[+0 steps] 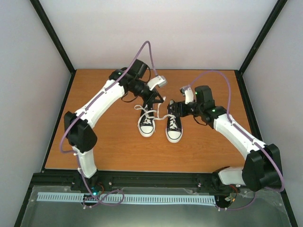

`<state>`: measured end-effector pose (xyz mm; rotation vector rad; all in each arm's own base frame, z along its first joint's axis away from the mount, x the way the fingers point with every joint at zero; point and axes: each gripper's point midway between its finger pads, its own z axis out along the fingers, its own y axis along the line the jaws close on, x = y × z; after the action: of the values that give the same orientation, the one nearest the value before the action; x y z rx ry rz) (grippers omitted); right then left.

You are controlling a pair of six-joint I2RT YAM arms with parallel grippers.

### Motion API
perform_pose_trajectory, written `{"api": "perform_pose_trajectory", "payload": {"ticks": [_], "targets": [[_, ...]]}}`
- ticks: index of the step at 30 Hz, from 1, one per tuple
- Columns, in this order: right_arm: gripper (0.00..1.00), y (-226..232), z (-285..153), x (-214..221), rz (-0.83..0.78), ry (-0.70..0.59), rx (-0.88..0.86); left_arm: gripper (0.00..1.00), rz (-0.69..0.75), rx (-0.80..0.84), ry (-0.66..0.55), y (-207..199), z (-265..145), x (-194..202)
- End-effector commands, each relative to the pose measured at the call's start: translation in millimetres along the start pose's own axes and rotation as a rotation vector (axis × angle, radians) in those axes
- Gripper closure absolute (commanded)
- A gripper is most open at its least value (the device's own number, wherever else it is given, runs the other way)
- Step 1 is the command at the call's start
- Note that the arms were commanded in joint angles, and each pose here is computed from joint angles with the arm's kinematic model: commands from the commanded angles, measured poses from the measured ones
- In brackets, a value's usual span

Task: Tie the shoes
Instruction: Cross the shoelace with the shoelace.

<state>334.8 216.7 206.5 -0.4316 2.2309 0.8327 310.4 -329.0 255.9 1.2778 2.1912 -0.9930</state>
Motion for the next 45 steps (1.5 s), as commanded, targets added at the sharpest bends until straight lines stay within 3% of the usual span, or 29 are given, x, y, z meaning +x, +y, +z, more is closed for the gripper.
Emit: {"api": "perform_pose_trajectory", "payload": {"ticks": [1, 7, 18, 23, 26, 28, 29, 31, 32, 33, 35, 41, 45], "targets": [[0.30, 37.2, -3.9, 7.7, -0.202, -0.037, -0.222, 0.99, -0.083, -0.065, -0.052, 30.3, -0.4, -26.7], [0.36, 59.1, -3.6, -8.9, -0.331, -0.144, -0.359, 0.99, -0.131, -0.069, -0.085, 37.7, -0.8, -43.8], [0.46, 53.9, 36.9, -14.9, -0.261, -0.184, -0.359, 0.99, -0.196, -0.034, -0.103, 34.5, 1.2, -48.9], [0.71, 43.5, 47.8, -18.7, -0.219, -0.193, -0.311, 0.99, -0.196, -0.032, -0.101, 32.8, 0.1, -47.8], [0.94, 36.8, 50.2, -19.0, -0.197, -0.192, -0.275, 0.99, -0.194, -0.030, -0.100, 31.8, 0.1, -45.8], [0.97, 26.4, 52.5, -17.4, -0.169, -0.177, -0.220, 0.99, -0.185, -0.036, -0.093, 33.2, 1.2, -43.8], [0.97, 18.7, 53.3, -17.3, -0.151, -0.172, -0.186, 0.93, -0.177, -0.047, -0.083, 35.7, 2.4, -41.3], [0.97, 5.5, 55.4, -15.6, -0.112, -0.156, -0.148, 0.48, -0.167, -0.091, -0.050, 44.8, 5.1, -32.7], [0.97, -0.2, 56.5, -15.3, -0.092, -0.150, -0.139, 0.36, -0.156, -0.115, -0.032, 50.1, 7.9, -26.5], [0.97, -5.9, 58.4, -13.9, -0.073, -0.142, -0.130, 0.31, -0.139, -0.134, -0.022, 54.6, 9.9, -21.9], [0.97, -18.6, 64.2, -11.3, -0.029, -0.122, -0.105, 0.26, -0.117, -0.168, 0.004, 63.0, 18.1, -8.7], [0.97, -59.5, 81.7, -3.3, 0.114, -0.077, -0.062, 0.26, -0.024, -0.300, 0.136, 81.1, 62.5, 36.5], [0.97, -66.5, 86.3, 0.3, 0.125, -0.065, -0.048, 0.27, 0.044, -0.325, 0.241, 81.9, 100.1, 59.0]]}}
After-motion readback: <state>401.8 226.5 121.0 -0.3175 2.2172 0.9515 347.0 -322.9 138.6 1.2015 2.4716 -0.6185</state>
